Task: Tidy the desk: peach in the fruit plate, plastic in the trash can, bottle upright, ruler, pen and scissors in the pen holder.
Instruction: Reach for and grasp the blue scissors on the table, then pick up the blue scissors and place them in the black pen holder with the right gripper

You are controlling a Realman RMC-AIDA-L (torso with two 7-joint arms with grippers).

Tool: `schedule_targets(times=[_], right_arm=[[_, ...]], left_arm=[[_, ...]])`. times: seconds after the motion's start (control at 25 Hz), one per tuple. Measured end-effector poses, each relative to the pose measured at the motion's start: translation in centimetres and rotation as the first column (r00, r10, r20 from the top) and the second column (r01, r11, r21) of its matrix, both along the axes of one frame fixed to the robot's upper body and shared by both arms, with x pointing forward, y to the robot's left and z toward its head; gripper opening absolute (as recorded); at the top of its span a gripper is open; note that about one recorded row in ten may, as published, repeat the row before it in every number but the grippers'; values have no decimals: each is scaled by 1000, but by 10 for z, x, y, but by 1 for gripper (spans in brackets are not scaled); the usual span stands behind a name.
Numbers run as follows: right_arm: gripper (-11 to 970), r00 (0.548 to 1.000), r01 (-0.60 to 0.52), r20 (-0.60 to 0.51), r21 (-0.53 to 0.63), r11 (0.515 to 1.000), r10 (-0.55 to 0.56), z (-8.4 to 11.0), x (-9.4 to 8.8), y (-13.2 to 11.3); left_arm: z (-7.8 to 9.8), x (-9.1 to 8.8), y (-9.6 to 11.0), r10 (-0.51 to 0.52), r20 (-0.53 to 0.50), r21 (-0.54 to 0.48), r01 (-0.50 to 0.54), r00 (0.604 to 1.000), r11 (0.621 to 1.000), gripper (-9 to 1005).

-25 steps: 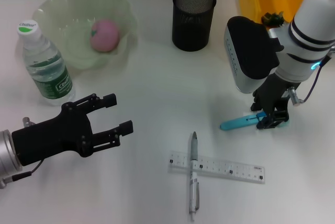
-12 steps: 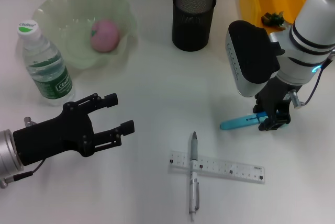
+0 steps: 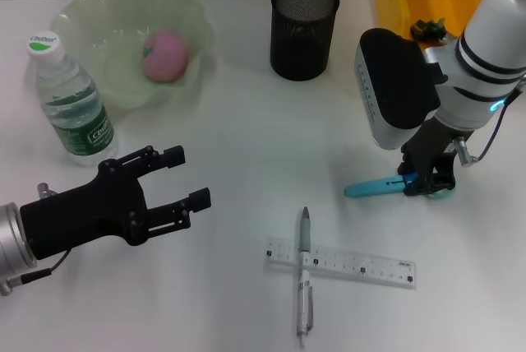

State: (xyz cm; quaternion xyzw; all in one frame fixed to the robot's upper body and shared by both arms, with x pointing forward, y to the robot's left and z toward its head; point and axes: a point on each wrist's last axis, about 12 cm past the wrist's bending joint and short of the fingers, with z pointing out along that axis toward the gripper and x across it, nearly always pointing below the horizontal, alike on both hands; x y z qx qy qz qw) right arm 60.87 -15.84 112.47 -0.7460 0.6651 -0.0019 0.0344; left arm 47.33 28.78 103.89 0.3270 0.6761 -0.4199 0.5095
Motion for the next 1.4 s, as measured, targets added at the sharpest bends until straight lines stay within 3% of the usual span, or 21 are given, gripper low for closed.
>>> schedule_targets(times=[0.4,0.76,0.84,0.88,0.96,1.04,1.08,1.4], right_arm=[[238,999,10,29,52,999,-12,14,1,-1],[239,997,64,28,274,960,-74,29,-7,-12],[239,994,96,17,400,912,-112,31,-11,-23],[239,994,96,17,400,912,-112,31,-11,-23],[239,990,120,5,485,867,-140,30,-13,-32],[239,984,148,-14,602,784,-175,26,-19,-46],[239,984,148,-14,602,784,-175,26,-19,-46],[238,965,220,-92,797,563,-246,-2,-36,-67]], left_arm=[[1,1,1,4,4,-4,-4,1000,1000,805],[4,4,2,18,16,-17,-17,1000,1000,805],[5,5,2,24,19,-21,-24,1000,999,805],[5,5,3,26,21,-22,-26,999,999,805],[6,5,4,29,25,-26,-29,999,999,805],[8,6,4,34,31,-35,-33,999,999,805],[8,6,4,34,31,-35,-33,999,999,805],[13,10,-4,17,31,-86,-14,999,996,805]])
